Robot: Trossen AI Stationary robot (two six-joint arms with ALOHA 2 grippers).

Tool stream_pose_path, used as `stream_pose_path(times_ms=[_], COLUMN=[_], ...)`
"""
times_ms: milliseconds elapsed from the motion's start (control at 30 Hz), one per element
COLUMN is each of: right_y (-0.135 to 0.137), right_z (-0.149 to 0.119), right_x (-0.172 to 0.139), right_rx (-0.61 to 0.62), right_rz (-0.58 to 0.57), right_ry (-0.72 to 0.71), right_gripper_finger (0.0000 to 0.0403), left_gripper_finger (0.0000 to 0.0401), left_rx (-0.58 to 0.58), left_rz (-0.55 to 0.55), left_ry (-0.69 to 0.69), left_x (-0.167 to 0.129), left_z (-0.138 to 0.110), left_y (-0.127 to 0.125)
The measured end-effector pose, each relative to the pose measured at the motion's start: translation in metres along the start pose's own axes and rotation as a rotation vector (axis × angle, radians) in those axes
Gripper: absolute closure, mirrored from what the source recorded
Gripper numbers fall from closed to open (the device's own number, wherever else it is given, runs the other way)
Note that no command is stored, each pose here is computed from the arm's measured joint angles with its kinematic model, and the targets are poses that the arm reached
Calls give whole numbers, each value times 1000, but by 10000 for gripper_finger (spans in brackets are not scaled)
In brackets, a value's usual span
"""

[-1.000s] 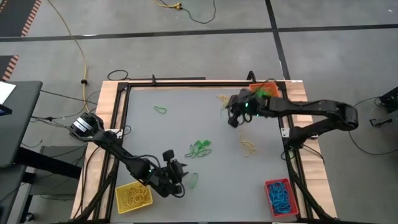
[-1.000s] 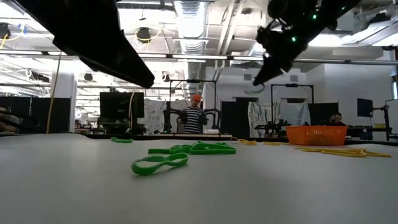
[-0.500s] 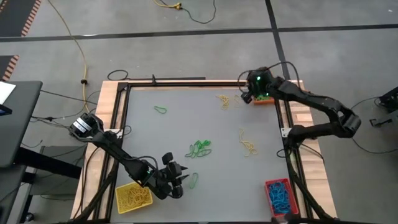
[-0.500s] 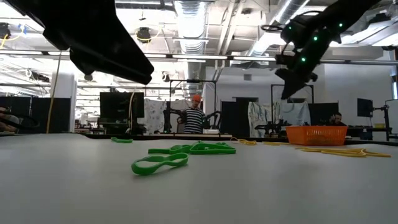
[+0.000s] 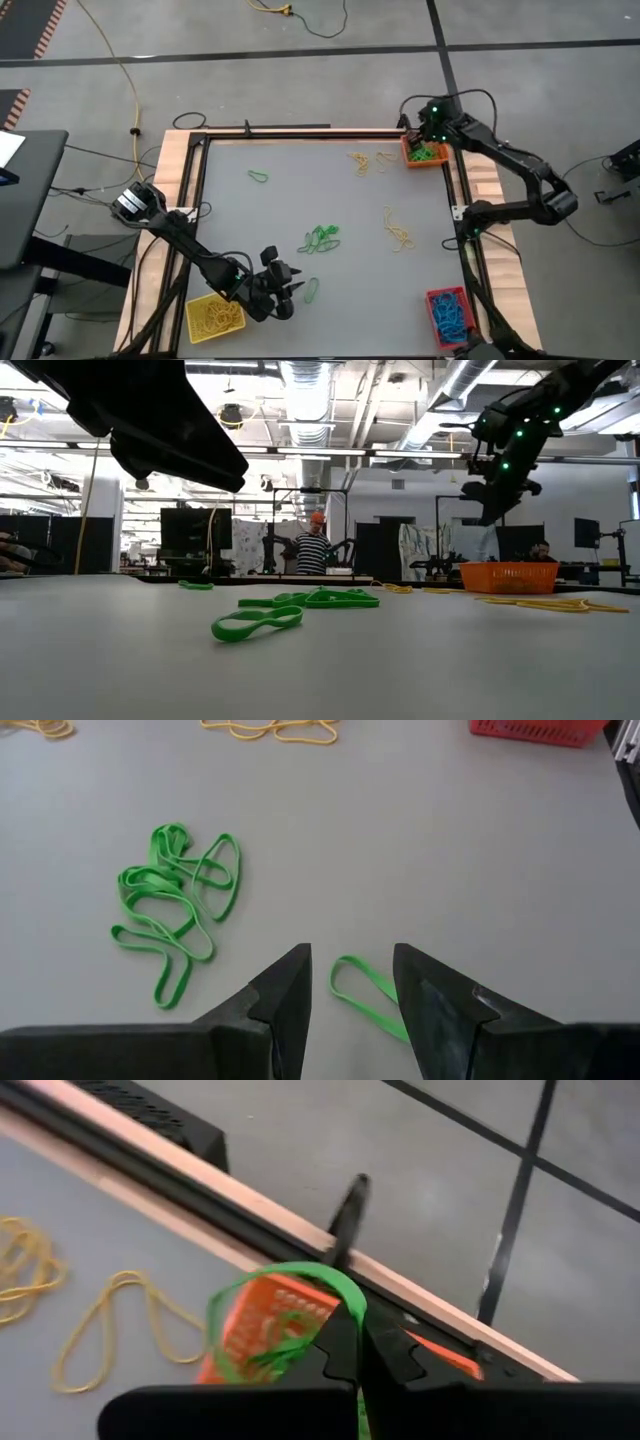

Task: Sort rubber bands into baskets
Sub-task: Put the green rubber band into the orange bin

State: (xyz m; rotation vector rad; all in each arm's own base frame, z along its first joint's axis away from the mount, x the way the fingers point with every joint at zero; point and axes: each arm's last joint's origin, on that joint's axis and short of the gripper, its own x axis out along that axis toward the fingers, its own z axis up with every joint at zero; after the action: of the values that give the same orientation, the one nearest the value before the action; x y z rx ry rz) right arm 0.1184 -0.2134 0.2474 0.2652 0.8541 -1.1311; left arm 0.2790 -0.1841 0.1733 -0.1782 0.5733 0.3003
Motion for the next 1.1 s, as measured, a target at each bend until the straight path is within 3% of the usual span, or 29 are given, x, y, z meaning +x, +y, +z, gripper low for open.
stream_pose_path(times_ms=[167, 333, 800, 1100], right_y=[3, 10, 17, 20], right_z=[1, -2, -8, -3], right_x=[4, 17, 38, 27], right_rx=[-4, -48, -28, 17], right_rz=[-16, -118, -164, -53], right_ry=[6, 67, 144, 84], right_gripper_finger=[371, 361, 164, 148], left_gripper_finger=[269, 269, 269, 269], left_rx=[0, 2, 16, 17], left_rz=[1, -1, -3, -3], left_ry=[0, 0, 1, 1], left_x=[0, 0, -1, -1], left_z=[0, -1, -1, -1], left_y=[0, 0, -1, -1])
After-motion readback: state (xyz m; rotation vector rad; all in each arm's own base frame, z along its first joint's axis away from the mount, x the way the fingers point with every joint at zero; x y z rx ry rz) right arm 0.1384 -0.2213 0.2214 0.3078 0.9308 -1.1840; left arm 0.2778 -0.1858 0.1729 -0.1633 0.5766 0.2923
